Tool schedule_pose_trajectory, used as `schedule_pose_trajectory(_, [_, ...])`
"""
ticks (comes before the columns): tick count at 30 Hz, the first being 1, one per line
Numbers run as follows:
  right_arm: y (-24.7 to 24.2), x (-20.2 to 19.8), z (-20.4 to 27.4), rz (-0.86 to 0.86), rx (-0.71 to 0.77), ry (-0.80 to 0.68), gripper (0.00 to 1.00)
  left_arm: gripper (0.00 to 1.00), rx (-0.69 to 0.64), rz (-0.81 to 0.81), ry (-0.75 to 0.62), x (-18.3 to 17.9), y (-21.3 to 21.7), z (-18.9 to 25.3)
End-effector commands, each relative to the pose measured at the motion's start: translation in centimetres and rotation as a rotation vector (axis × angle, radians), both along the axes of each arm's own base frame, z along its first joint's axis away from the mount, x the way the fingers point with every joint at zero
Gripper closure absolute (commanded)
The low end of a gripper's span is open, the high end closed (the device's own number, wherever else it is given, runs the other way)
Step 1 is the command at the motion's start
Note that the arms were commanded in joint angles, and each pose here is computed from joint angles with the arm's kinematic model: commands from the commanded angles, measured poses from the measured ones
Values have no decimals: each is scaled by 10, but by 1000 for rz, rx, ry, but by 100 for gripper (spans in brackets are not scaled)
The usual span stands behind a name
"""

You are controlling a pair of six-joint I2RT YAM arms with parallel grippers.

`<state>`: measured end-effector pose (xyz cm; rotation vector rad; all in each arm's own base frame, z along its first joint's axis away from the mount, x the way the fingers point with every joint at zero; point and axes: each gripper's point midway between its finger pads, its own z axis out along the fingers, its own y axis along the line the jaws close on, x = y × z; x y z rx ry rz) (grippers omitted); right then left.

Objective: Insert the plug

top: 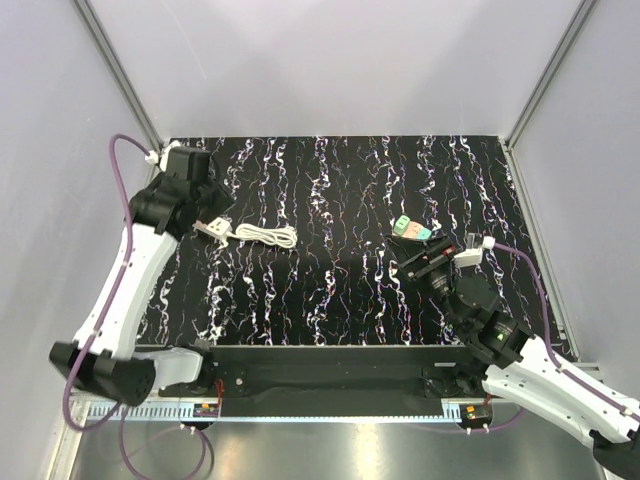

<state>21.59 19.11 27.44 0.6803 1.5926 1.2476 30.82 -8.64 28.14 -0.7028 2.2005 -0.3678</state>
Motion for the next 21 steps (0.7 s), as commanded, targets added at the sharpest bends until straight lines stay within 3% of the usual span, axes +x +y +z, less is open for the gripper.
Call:
schedule_pose_trajectory(1, [-12,3,-1,-61,-32,-12,0,100,37,320,75,13,41,-10])
schedule_pose_trajectory(2, [-13,3,0,-63,-31,-13,0,100,38,377,167,14,49,-30])
schedule_pose_trajectory(9, [-15,2,0,-65,-54,-5,0,100,-42,443,465,47,60,-86])
schedule_pose_trajectory(14, [-16,4,0,-76,-64,-5,0,100,4,510,498,64,77,-101])
schedule_pose_trajectory(21, [-13,8,-3,-83,-77,11,0,100,-44,556,528,72,83,-116])
